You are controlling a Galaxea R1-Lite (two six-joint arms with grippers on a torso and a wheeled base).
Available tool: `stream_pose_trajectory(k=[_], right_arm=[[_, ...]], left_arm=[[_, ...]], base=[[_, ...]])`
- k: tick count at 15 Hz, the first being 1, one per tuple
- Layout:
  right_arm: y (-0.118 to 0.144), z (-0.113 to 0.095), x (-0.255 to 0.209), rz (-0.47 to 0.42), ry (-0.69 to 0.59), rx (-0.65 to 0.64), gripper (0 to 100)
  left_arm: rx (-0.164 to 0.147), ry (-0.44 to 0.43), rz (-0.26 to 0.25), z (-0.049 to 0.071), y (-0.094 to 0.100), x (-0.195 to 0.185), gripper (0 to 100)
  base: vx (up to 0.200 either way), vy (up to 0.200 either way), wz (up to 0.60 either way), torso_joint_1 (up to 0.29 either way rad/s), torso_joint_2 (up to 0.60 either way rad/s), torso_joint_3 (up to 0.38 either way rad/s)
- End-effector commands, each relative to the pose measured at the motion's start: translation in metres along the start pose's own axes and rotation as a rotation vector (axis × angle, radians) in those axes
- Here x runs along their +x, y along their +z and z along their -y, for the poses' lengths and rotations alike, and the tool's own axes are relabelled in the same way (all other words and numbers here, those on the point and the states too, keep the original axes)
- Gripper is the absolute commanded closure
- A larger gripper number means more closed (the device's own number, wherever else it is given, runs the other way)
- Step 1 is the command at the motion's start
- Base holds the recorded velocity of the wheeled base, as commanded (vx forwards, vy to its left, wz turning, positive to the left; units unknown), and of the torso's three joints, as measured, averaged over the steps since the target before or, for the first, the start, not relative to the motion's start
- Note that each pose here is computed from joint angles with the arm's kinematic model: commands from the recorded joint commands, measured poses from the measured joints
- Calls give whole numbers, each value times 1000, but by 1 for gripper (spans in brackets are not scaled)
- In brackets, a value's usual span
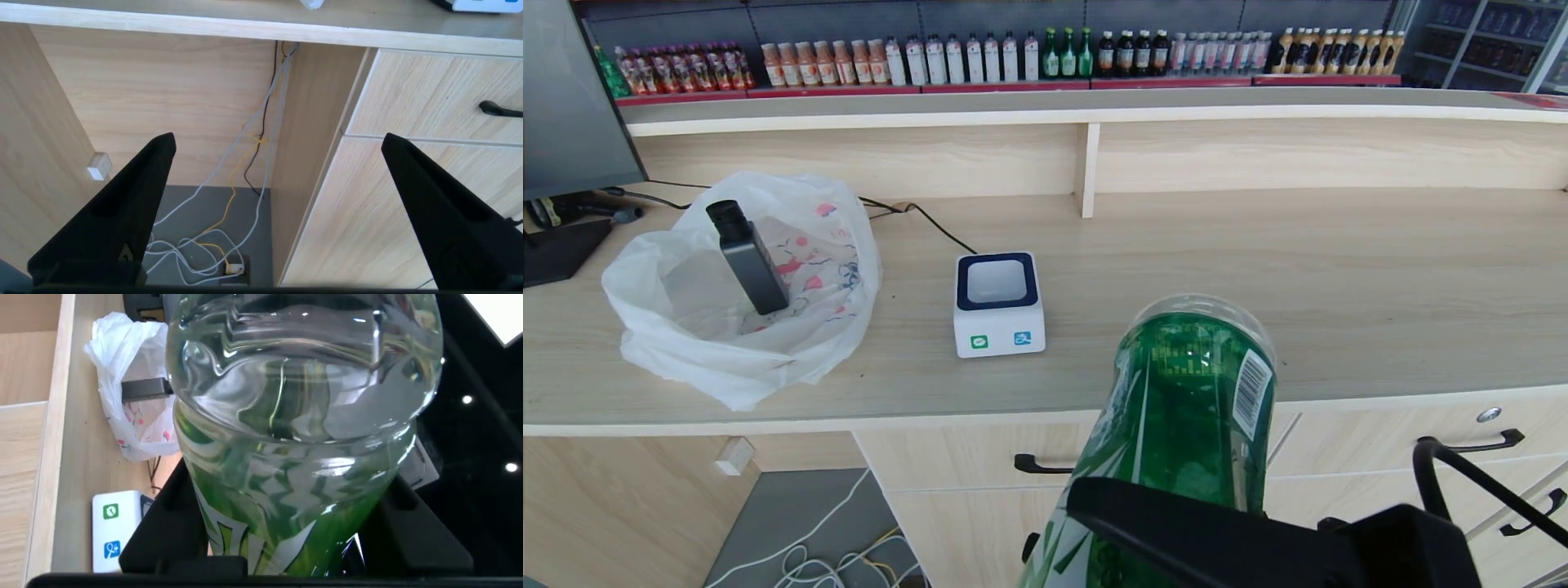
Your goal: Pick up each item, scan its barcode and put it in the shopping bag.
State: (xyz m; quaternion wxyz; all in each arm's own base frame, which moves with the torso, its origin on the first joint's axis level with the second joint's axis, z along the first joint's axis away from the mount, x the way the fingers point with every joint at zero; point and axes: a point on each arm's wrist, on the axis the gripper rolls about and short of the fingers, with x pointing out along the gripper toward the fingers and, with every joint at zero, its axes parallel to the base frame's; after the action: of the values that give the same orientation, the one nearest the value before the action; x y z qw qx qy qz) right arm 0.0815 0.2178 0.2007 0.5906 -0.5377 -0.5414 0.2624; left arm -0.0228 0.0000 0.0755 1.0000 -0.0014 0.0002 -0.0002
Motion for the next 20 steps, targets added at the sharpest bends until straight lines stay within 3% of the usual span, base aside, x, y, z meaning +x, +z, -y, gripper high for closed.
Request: stream_pose_trajectory(k=[1, 11, 13, 16, 20], right_arm=[[0, 0, 1, 0, -1, -1, 100], [1, -1, 0, 2, 4, 3, 100], [-2, 9, 2, -8, -39, 13, 100], [-19, 26, -18, -83, -89, 120, 100], [-21, 12, -48, -164, -15, 423, 100]], left_arm=[[0, 0, 0, 0, 0, 0, 0], [0, 0, 0, 0, 0, 0, 0], [0, -1, 0, 0, 0, 0, 0], [0, 0, 0, 0, 0, 0, 0], [0, 0, 0, 0, 0, 0, 0]], base=[[0, 0, 0, 0, 0, 0], [0, 0, 0, 0, 0, 0], [0, 0, 0, 0, 0, 0], [0, 0, 0, 0, 0, 0], [0, 0, 0, 0, 0, 0]])
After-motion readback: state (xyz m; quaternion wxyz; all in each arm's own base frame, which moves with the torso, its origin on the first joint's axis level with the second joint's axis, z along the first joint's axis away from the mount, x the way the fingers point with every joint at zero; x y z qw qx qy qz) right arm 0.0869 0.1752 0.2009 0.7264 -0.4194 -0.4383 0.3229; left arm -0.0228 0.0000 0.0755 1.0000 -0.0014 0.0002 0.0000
